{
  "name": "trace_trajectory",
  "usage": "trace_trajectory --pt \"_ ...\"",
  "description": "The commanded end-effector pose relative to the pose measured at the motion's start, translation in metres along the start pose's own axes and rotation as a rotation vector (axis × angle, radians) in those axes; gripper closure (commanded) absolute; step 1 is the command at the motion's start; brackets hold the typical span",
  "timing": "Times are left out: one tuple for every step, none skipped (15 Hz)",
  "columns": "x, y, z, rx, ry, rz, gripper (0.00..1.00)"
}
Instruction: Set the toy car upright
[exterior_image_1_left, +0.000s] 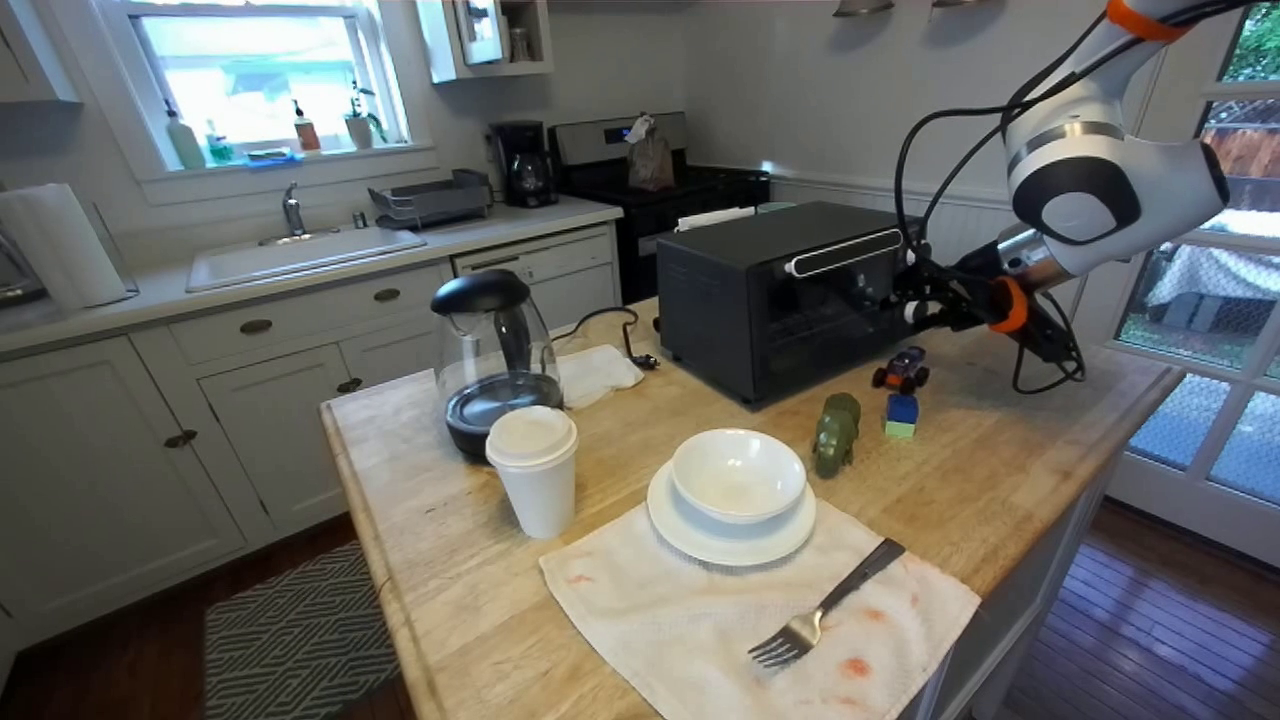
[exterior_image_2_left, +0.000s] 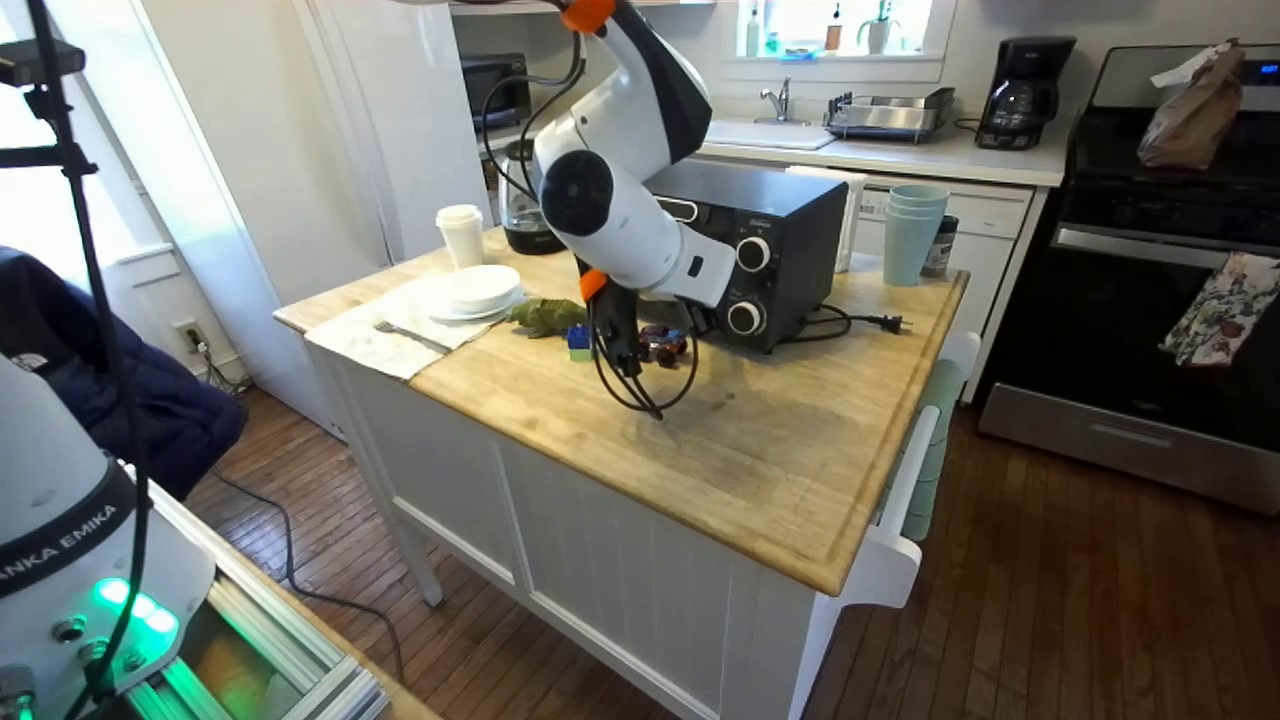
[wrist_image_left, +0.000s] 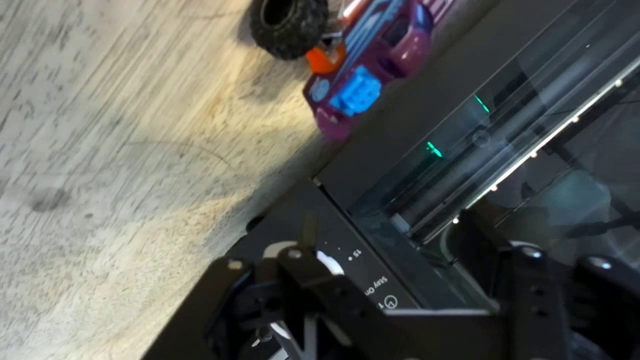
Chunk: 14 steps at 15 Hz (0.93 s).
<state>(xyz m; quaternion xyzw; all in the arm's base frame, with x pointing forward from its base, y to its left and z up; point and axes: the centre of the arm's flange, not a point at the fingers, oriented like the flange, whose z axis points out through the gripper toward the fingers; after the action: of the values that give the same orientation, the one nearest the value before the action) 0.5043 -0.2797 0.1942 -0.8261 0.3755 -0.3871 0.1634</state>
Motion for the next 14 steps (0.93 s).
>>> trace_trajectory --pt "0.005 -0.006 -0.017 -0.012 -0.045 0.004 0.0" --pt "0.006 -0.007 -0.021 -0.023 -0.077 0.003 0.0" --pt "0.008 -0.009 -0.026 -0.048 -0.116 -0.005 0.0" --pt "0.01 -0.01 -0.031 -0.073 -0.124 -0.024 0.0" --pt "0.012 -0.012 -0.037 -0.101 -0.156 -0.036 0.0" --pt "0.016 -0.014 -0.041 -0.122 -0.176 -0.058 0.0" --pt "0.018 -0.016 -0.046 -0.144 -0.208 -0.076 0.0" --pt "0.02 -0.019 -0.05 -0.164 -0.231 -0.096 0.0" --pt "0.022 -0.021 -0.054 -0.18 -0.261 -0.115 0.0" --pt "0.022 -0.023 -0.057 -0.192 -0.294 -0.132 0.0" --pt "0.023 -0.024 -0.06 -0.208 -0.318 -0.148 0.0" --pt "0.023 -0.024 -0.062 -0.227 -0.347 -0.169 0.0" --pt "0.023 -0.025 -0.066 -0.248 -0.374 -0.194 0.0" --pt "0.023 -0.024 -0.068 -0.26 -0.388 -0.21 0.0"
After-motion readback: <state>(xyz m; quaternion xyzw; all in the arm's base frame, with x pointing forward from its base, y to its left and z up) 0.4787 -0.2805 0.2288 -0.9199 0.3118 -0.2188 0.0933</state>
